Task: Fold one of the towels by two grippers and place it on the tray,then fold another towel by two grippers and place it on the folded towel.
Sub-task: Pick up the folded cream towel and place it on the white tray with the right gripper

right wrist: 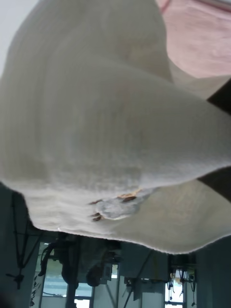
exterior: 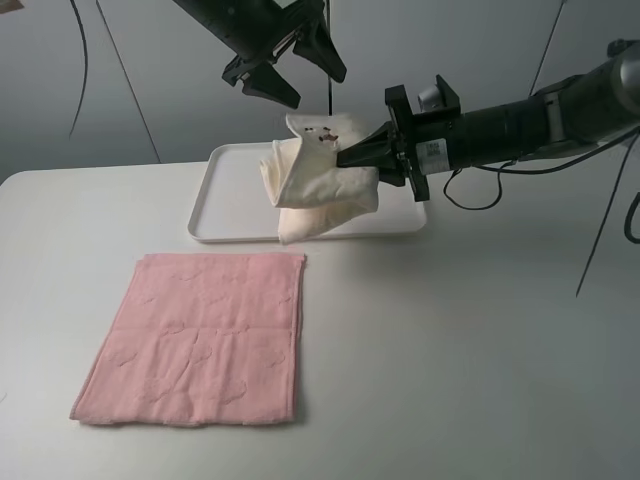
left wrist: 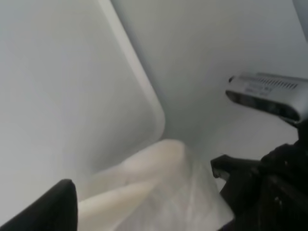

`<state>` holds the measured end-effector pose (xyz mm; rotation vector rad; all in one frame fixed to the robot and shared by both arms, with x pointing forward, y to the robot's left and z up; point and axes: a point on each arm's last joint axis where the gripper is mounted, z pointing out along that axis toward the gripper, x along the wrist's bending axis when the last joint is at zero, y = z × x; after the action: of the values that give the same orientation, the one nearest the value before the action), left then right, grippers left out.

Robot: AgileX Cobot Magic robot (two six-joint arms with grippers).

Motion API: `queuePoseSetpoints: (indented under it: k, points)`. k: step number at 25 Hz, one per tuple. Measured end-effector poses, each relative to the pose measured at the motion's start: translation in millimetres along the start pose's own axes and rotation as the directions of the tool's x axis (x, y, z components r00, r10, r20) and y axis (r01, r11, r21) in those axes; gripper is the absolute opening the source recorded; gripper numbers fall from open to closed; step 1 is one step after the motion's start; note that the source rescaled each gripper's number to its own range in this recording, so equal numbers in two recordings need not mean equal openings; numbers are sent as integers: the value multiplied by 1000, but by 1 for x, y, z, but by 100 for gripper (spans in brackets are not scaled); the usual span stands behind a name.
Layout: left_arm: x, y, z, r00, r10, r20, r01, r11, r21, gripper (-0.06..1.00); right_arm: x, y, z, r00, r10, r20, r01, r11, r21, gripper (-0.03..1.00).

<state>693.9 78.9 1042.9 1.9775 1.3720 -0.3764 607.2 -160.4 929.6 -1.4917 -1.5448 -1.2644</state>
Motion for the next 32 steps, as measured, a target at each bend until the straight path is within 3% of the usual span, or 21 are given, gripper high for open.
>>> queuePoseSetpoints:
  k: [2, 8, 21, 24, 32]
  points:
    - [7, -2, 1, 1000, -7, 5, 7, 1000, 9, 97, 0, 7, 1, 999, -13, 41, 13, 1000, -3, 9]
    - [8, -1, -2, 999, 8, 38, -8, 1000, -3, 97, -23, 23, 19, 998, 20, 54, -21, 1000, 23, 9]
    - [32, 5, -30, 1000, -16, -14, 16, 999, -50, 97, -40, 90, 53, 1000, 2, 6, -1, 999, -47, 9]
    - [34, 5, -31, 1000, -21, -16, 20, 998, -53, 97, -53, 97, 62, 1000, 25, 11, -24, 998, -64, 9]
    - [35, 5, -32, 1000, -11, -17, 10, 998, -54, 97, -82, 100, 71, 990, 28, 135, -13, 994, -108, 9]
